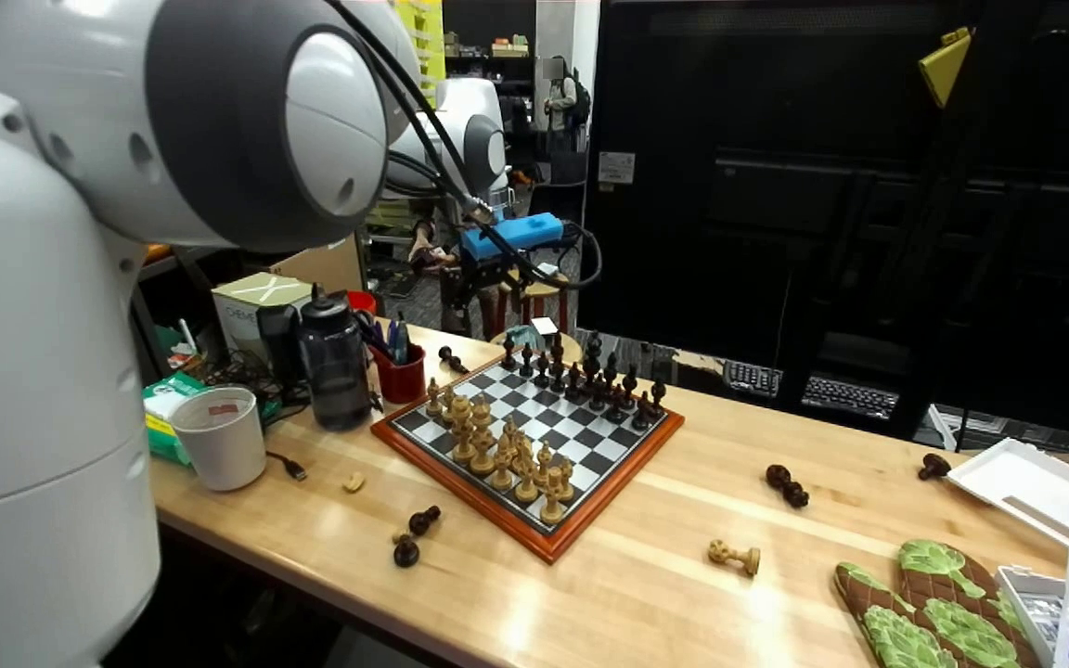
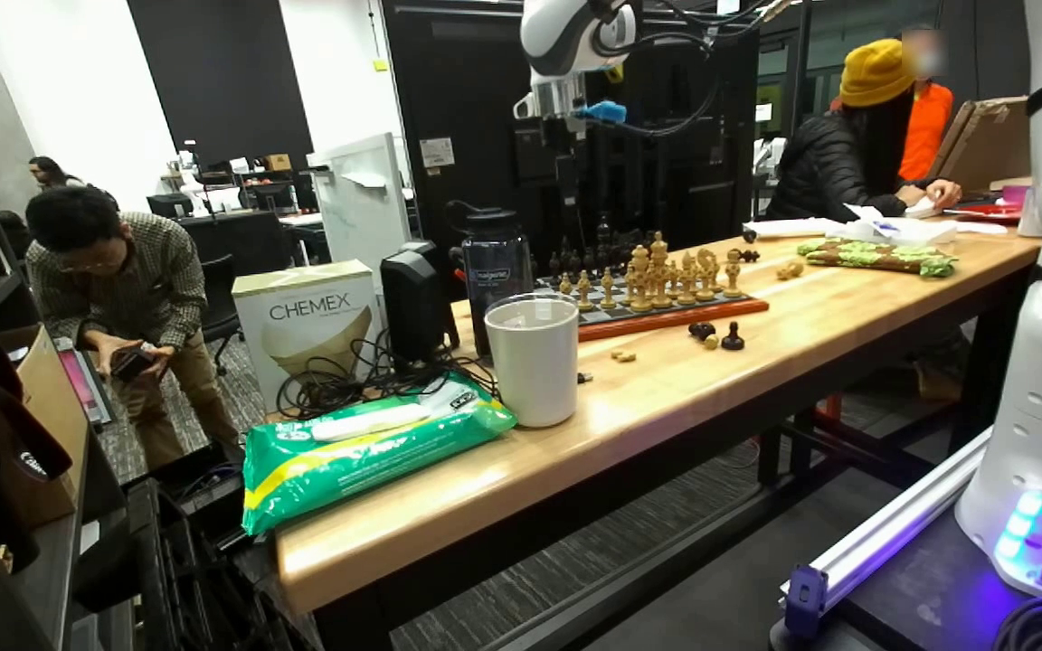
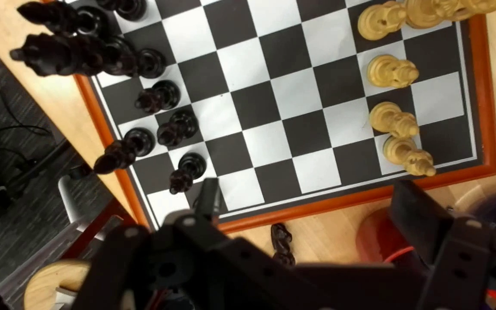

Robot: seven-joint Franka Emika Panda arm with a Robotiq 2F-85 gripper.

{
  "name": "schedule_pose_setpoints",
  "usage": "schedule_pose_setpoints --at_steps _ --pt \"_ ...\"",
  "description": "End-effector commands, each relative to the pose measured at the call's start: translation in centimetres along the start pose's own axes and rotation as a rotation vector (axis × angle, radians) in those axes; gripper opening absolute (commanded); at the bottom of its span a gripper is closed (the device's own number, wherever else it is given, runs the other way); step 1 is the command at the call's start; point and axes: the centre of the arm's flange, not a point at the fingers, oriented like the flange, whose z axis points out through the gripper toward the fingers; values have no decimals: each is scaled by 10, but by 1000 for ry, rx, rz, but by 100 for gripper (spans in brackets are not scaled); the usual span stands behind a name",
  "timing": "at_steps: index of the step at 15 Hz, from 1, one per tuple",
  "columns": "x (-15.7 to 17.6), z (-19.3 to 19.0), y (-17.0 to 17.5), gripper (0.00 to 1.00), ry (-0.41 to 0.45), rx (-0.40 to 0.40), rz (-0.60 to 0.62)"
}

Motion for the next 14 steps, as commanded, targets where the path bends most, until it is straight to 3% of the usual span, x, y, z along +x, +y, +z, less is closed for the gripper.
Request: schedule_pose_setpoints --at_steps 1,4,14 --pt "33 -4 19 100 -39 -30 -86" --pt "58 0 23 100 -60 -48 -148" --pt "135 30 32 100 -6 -53 -335"
